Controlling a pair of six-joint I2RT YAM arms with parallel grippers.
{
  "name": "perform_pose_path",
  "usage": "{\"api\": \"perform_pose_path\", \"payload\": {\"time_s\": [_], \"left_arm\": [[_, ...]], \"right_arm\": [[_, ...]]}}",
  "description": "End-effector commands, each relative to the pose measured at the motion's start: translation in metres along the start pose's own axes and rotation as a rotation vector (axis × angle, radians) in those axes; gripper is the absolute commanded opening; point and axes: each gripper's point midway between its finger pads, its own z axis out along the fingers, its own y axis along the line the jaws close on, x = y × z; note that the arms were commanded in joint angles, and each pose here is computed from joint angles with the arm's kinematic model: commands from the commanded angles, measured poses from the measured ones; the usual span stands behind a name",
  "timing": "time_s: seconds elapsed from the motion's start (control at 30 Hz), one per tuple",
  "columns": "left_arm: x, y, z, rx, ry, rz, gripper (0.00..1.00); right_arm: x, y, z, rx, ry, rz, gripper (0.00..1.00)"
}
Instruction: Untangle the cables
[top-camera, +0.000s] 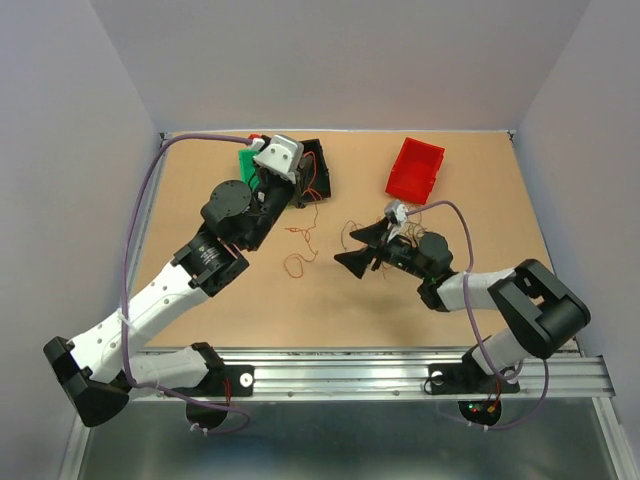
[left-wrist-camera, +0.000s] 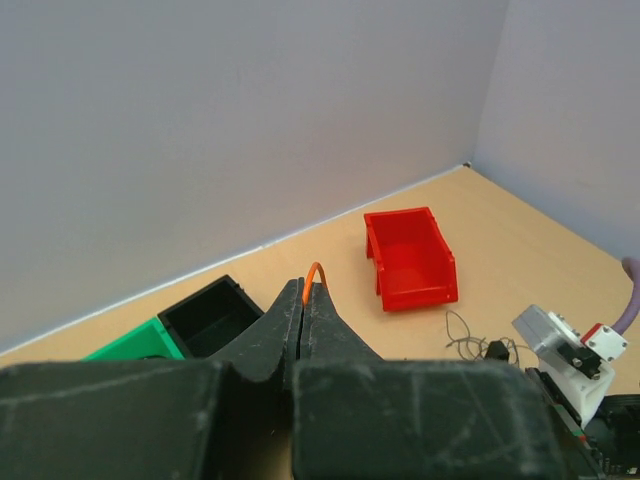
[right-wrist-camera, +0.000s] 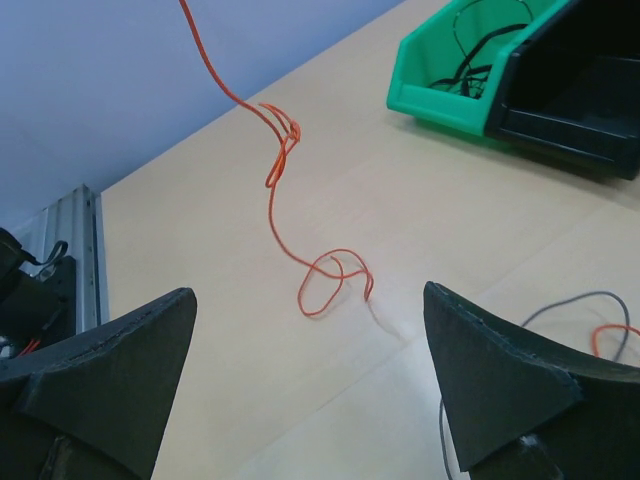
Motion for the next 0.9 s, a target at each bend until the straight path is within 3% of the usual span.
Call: {"api": "perform_pose_path", "payload": {"time_s": [0.0, 0.23, 0.37, 0.4, 0.43, 0.5, 0.53, 0.6, 0.7, 0.87], "left_arm": [[-0.021, -0.006, 0.000, 0.034, -0.086, -0.041, 0.00], [-0.021, -0.006, -0.002, 0.037, -0.077, -0.038, 0.00], [-0.020, -0.005, -0.003, 0.034, -0.077, -0.037, 0.00], [-0.022, -0.005, -0.004, 0.033, -0.080, -0.039, 0.00], [-0.020, -0.005, -0.003, 0.034, -0.077, -0.038, 0.00], [-0.021, -0.003, -0.003, 0.024, -0.077, -0.036, 0.00], [-0.020, -0.003, -0.002, 0.020, -0.076, -0.033, 0.00], [-0.019, 0.004, -0.001, -0.019, -0.075, -0.021, 0.00], [-0.007, 0.018, 0.008, -0.113, -0.049, 0.002, 0.00], [0.015, 0.039, 0.027, -0.207, -0.001, 0.023, 0.00]], "right_arm": [[-0.031, 0.011, 0.027, -0.075, -0.099, -0.110, 1.00], [-0.021, 0.008, 0.063, -0.108, -0.075, -0.127, 0.97], [-0.020, 0.007, 0.076, -0.115, -0.076, -0.123, 0.87], [-0.020, 0.005, 0.077, -0.110, -0.075, -0.119, 0.83], [-0.023, 0.005, 0.079, -0.109, -0.081, -0.121, 0.70], [-0.021, 0.003, 0.081, -0.105, -0.074, -0.113, 0.55], [-0.023, 0.003, 0.083, -0.099, -0.079, -0.112, 0.30], [-0.023, 0.000, 0.084, -0.080, -0.074, -0.098, 0.13], [-0.028, -0.007, 0.085, -0.041, -0.085, -0.081, 0.01], [-0.038, -0.024, 0.090, 0.065, -0.107, -0.051, 0.01]]}}
